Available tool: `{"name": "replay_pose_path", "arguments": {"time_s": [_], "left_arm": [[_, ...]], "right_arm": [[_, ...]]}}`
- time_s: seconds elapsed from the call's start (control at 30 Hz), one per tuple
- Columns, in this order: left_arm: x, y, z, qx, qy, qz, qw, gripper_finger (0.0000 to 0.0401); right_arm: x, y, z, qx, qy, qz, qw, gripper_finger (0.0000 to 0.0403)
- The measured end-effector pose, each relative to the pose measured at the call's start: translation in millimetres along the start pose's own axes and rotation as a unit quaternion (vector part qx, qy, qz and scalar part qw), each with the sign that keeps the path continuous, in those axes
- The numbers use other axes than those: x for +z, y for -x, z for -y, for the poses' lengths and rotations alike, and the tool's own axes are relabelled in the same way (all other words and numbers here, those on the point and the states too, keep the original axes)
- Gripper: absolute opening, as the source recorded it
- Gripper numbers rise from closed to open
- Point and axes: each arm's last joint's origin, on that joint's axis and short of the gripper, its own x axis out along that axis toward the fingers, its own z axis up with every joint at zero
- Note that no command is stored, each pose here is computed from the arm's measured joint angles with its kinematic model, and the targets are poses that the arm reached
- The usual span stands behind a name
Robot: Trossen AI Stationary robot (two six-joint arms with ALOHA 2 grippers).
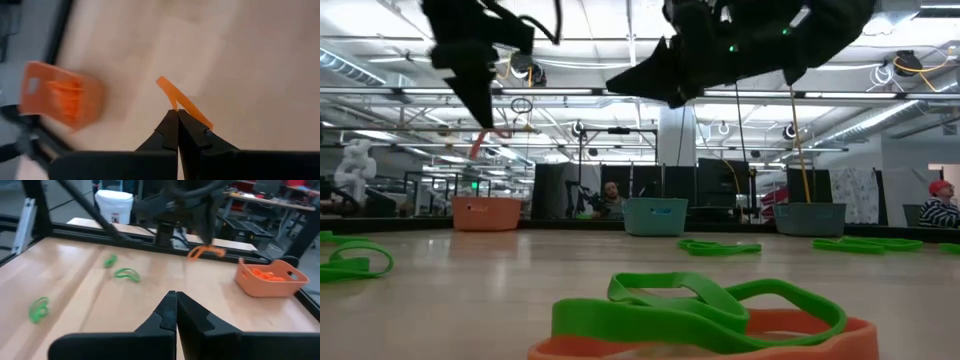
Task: Sort rubber bands into baskets
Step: Put the orange rubber band into the orange bin
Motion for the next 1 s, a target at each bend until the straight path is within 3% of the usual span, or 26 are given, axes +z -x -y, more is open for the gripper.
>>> {"name": "replay_pose_path", "arguments": {"time_s": [0.3, 0.5, 0.73, 0.9, 1.0], "left_arm": [[11, -30, -112, 0.075, 0.097, -0.057, 0.991, 0.0], [9, -62, -167, 0.038, 0.144, -0.043, 0.988, 0.0], [0, -94, -201, 0.043, 0.177, -0.083, 0.98, 0.0], [-1, -111, -212, 0.045, 0.184, -0.093, 0.977, 0.0], [0, -118, -217, 0.049, 0.188, -0.09, 0.977, 0.0008]], "right_arm": [[-6, 0, 30, -0.02, -0.012, -0.012, 1.0, 0.0], [-8, 1, 43, -0.019, -0.014, -0.013, 1.0, 0.0], [-11, 3, 61, -0.01, -0.01, -0.015, 1.0, 0.0], [-14, 5, 76, -0.027, -0.012, -0.019, 0.999, 0.0], [-17, 6, 80, -0.008, -0.017, -0.027, 0.999, 0.0]]}}
